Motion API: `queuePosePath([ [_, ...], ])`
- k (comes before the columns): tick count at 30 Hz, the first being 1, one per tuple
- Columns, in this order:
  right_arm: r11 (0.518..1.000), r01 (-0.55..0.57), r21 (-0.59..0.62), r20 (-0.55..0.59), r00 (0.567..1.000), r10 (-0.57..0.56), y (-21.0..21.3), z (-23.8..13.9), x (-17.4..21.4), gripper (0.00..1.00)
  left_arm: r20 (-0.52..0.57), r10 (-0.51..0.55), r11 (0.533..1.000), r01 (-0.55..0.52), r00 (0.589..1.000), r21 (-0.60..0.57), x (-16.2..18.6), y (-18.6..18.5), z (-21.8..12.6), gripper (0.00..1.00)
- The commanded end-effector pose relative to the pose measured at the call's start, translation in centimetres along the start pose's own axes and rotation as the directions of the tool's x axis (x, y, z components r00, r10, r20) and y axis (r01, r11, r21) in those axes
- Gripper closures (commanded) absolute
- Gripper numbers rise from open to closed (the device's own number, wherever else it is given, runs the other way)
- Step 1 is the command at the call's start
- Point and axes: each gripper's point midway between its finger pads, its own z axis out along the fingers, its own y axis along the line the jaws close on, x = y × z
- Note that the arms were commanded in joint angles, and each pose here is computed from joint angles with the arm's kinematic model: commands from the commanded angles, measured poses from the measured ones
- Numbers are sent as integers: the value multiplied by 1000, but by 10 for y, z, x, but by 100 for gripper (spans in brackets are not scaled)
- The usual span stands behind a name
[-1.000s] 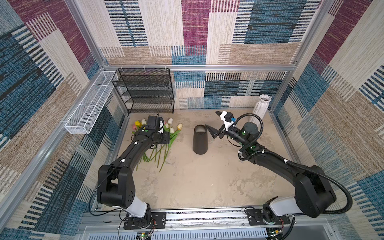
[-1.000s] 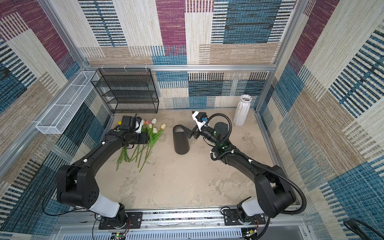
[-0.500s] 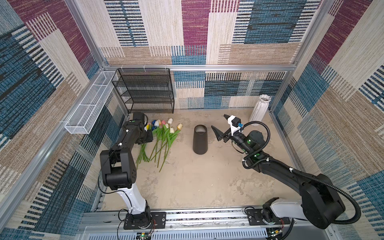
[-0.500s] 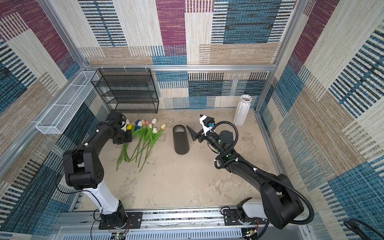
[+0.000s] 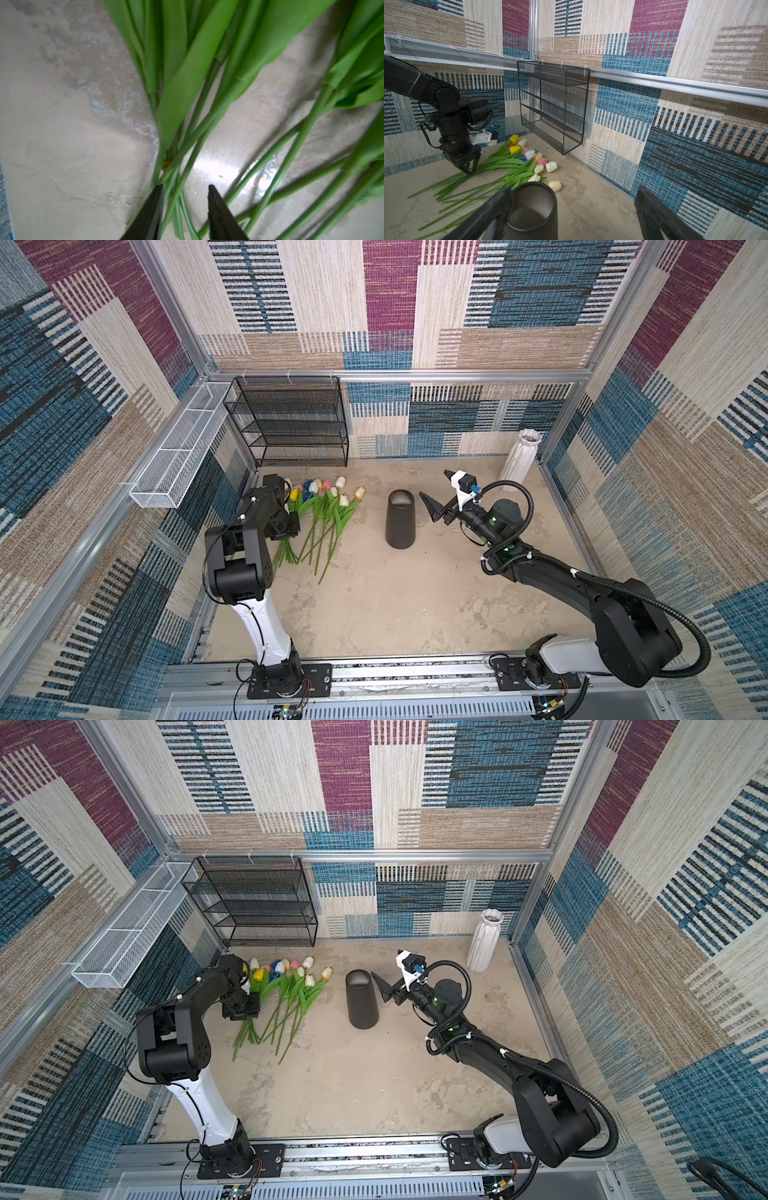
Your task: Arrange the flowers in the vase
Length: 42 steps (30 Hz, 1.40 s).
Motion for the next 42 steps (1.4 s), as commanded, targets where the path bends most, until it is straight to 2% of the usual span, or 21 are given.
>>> queuePosePath([
  [1, 1000, -11, -2, 35, 999, 11, 1, -1, -7, 5, 11, 26, 1000, -26, 1000, -6, -4, 2, -3, 68],
  [4, 1000, -4, 10, 37, 999, 3, -1, -2, -9, 5, 61, 4, 1000, -4, 998, 2, -5, 2, -20, 67],
  [6, 1000, 1, 16, 33, 999, -1, -2, -2, -9, 5, 88, -23, 1000, 22, 996, 10, -6, 7, -28, 55],
  [10, 1000, 6, 24, 43, 999, -7, -2, -6, -10, 4, -2, -73, 996, 73, 997, 49, 5, 20, -11, 53],
  [15, 1000, -6, 30, 34, 999, 5, -2, -8, -4, 4, -46, -61, 994, 65, 997, 88, 6, 14, 6, 62],
  [16, 1000, -6, 30, 38, 999, 5, -2, -9, -4, 4, -41, -59, 994, 63, 997, 90, 5, 13, 5, 68],
  [18, 999, -7, 32, 41, 999, 6, -2, -9, -4, 4, -31, -51, 994, 54, 998, 92, 3, 12, 3, 70],
  [21, 999, -5, 39, 44, 999, 3, -3, -9, -4, 3, -12, -40, 994, 41, 999, 104, 1, 8, -4, 80],
  [24, 999, -9, 41, 51, 999, 7, -4, -11, -5, 2, 6, -25, 994, 24, 1000, 109, 1, 3, -11, 82],
  [26, 999, -13, 40, 55, 998, 11, -3, -12, -5, 2, 6, -21, 992, 20, 1000, 124, 1, -1, -12, 90],
  [27, 999, -14, 37, 56, 998, 12, -3, -12, -5, 2, 7, -21, 991, 20, 1000, 135, 1, -3, -13, 90],
  [28, 999, -15, 34, 58, 998, 13, -2, -13, -6, 2, 7, -21, 990, 20, 1000, 141, 2, -5, -14, 89],
  [30, 999, -21, 33, 55, 998, 19, -1, -14, -5, 2, 4, -19, 992, 18, 1000, 124, 2, -3, -12, 68],
  [31, 999, -21, 33, 59, 998, 19, -1, -16, -6, 2, 6, -16, 994, 15, 1000, 107, 1, 0, -10, 63],
  [34, 999, -23, 37, 54, 998, 21, -1, -18, -4, 2, -2, -10, 997, 10, 1000, 80, -2, 4, -3, 60],
  [36, 999, -21, 39, 50, 999, 19, -1, -19, -2, 2, -10, -8, 996, 9, 1000, 88, -5, 2, 3, 63],
  [40, 998, -14, 55, 54, 999, 11, -3, -21, -4, 1, -12, -11, 996, 12, 1000, 83, -8, 3, 6, 78],
  [42, 998, -13, 58, 53, 999, 10, -4, -21, -5, 1, 1, -12, 996, 12, 1000, 94, -9, 1, 0, 90],
])
